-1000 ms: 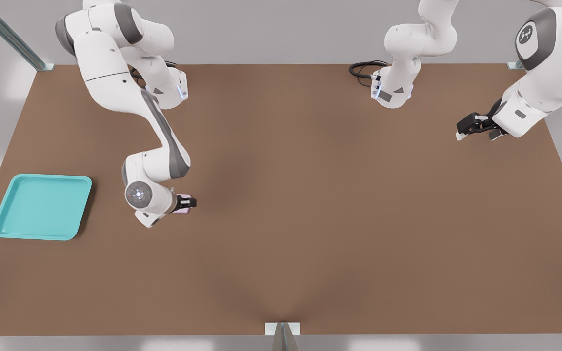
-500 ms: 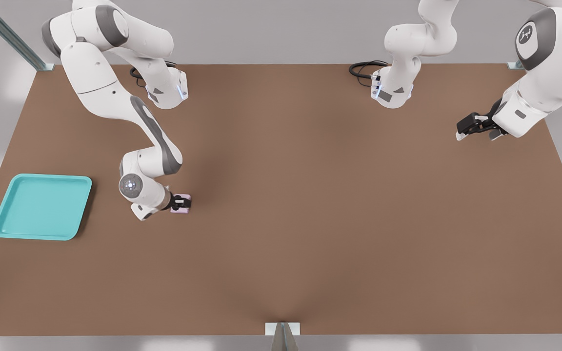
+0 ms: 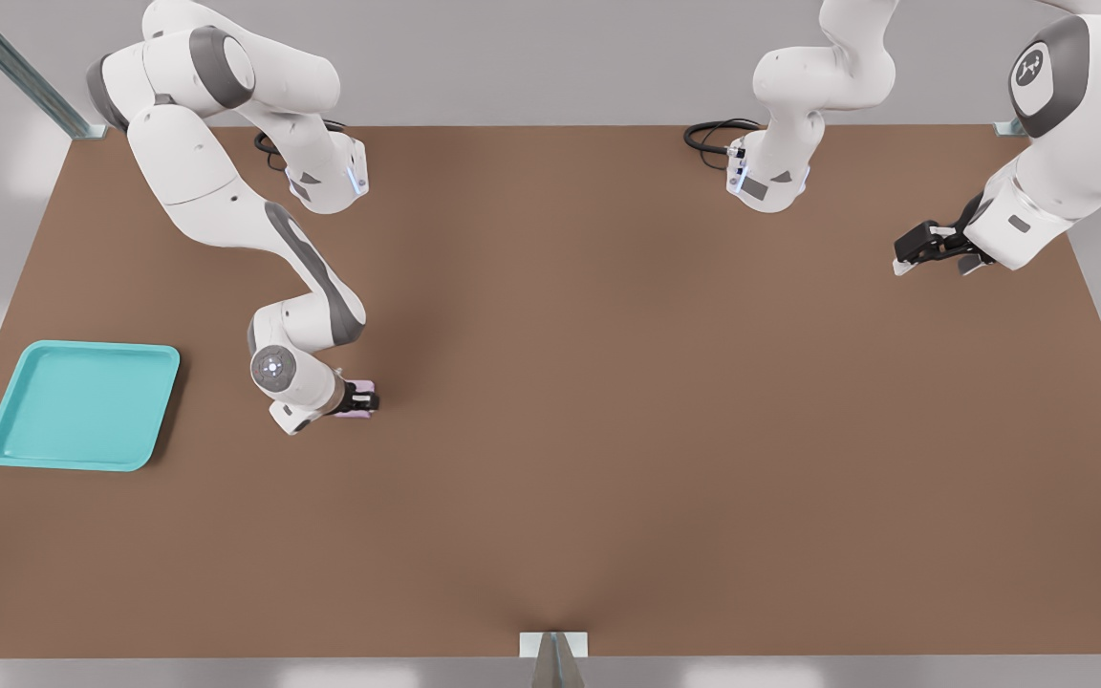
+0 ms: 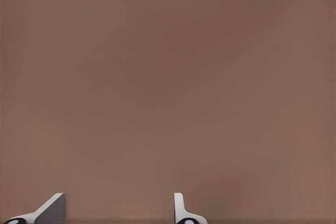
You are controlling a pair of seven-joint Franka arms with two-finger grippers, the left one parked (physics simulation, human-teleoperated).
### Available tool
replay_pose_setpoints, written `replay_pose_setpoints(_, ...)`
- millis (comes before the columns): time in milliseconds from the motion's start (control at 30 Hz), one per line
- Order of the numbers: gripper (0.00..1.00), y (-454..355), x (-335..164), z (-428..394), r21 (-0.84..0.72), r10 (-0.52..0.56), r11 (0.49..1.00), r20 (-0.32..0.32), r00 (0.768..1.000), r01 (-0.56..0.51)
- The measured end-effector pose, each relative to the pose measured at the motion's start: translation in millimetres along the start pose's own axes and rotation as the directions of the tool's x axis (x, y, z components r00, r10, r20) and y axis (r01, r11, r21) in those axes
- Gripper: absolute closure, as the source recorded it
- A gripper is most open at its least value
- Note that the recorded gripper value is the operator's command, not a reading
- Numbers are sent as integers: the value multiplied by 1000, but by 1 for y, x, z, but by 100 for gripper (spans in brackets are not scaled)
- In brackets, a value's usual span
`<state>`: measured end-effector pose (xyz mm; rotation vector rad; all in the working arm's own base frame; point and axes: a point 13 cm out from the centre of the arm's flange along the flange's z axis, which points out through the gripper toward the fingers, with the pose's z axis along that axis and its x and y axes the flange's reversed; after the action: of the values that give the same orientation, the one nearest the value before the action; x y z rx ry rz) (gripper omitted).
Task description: Keep left arm still and place phone on the tray with right arm
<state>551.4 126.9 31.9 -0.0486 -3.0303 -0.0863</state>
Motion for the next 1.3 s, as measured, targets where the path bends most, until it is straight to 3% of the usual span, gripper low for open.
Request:
replay_pose_setpoints(200,28,0,-5,-5,0,-3,1000,15,1000,3)
replay_pose_setpoints(367,28,-13,-24,-55,17,7,1000,72,997,-9)
replay_pose_setpoints(500,28,-103,-34,-101,33,107,993,94,990,-110)
replay_pose_setpoints(667,28,-249,-16,-114,29,231,972,64,971,-233)
replay_pose_setpoints(867,28,-383,6,-118,3,264,964,65,962,-265)
replay_pose_setpoints(933,28,-421,-11,-123,-11,245,969,81,966,-245)
replay_pose_setpoints(1100,27,-441,-5,-85,-49,135,990,16,991,-134)
replay_pose_setpoints(1133,21,-442,-6,-77,-58,113,992,9,994,-113)
replay_pose_setpoints(1167,0,-443,-6,-71,-63,91,994,4,996,-91)
replay_pose_setpoints(1233,0,-444,-7,-68,-66,50,997,0,999,-50)
replay_pose_setpoints(1300,0,-442,-25,-94,-45,-3,999,40,999,4)
